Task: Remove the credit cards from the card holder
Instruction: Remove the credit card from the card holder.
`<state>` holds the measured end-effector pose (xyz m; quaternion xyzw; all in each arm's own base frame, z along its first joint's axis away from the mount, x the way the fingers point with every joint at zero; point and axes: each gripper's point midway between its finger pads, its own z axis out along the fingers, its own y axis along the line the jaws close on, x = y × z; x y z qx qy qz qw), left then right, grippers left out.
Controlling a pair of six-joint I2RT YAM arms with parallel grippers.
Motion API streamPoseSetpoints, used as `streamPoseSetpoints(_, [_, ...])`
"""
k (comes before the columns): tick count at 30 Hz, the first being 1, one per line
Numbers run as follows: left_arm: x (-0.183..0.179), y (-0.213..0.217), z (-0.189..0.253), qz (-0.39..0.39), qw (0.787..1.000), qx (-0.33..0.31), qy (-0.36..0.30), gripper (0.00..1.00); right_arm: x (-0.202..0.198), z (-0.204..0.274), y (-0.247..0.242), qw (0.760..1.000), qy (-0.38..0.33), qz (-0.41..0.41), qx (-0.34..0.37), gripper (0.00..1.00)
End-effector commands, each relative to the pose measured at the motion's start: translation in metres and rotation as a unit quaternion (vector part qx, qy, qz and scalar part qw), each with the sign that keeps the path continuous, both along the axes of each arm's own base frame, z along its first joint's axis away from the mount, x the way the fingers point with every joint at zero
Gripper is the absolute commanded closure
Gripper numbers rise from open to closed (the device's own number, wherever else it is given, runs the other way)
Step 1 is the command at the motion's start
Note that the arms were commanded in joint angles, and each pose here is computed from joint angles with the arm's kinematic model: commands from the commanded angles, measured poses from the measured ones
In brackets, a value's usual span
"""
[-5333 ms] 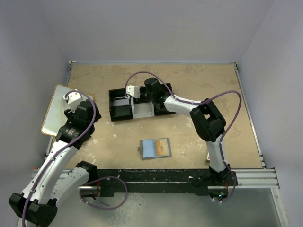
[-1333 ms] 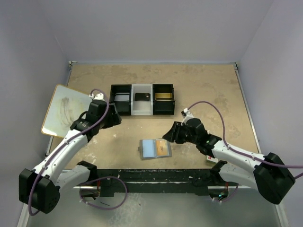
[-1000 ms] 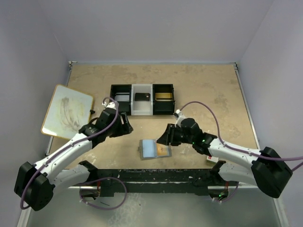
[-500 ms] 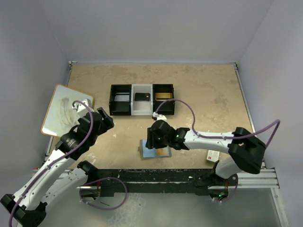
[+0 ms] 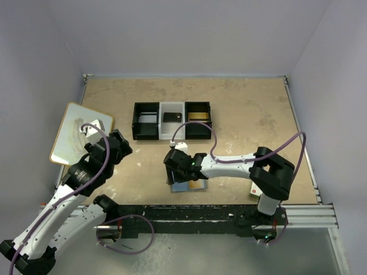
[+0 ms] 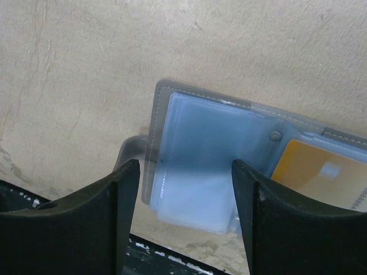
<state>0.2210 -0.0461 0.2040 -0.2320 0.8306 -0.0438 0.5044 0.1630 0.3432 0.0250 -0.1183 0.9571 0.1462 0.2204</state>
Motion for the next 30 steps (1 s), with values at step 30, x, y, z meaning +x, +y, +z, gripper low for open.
streamPoseSetpoints(30, [0.002, 0.007, 0.012, 0.014, 1.0, 0.01, -0.016, 0.24, -0.01, -0.039, -0.057, 0.985, 0.003, -0.088, -0.15, 0.42])
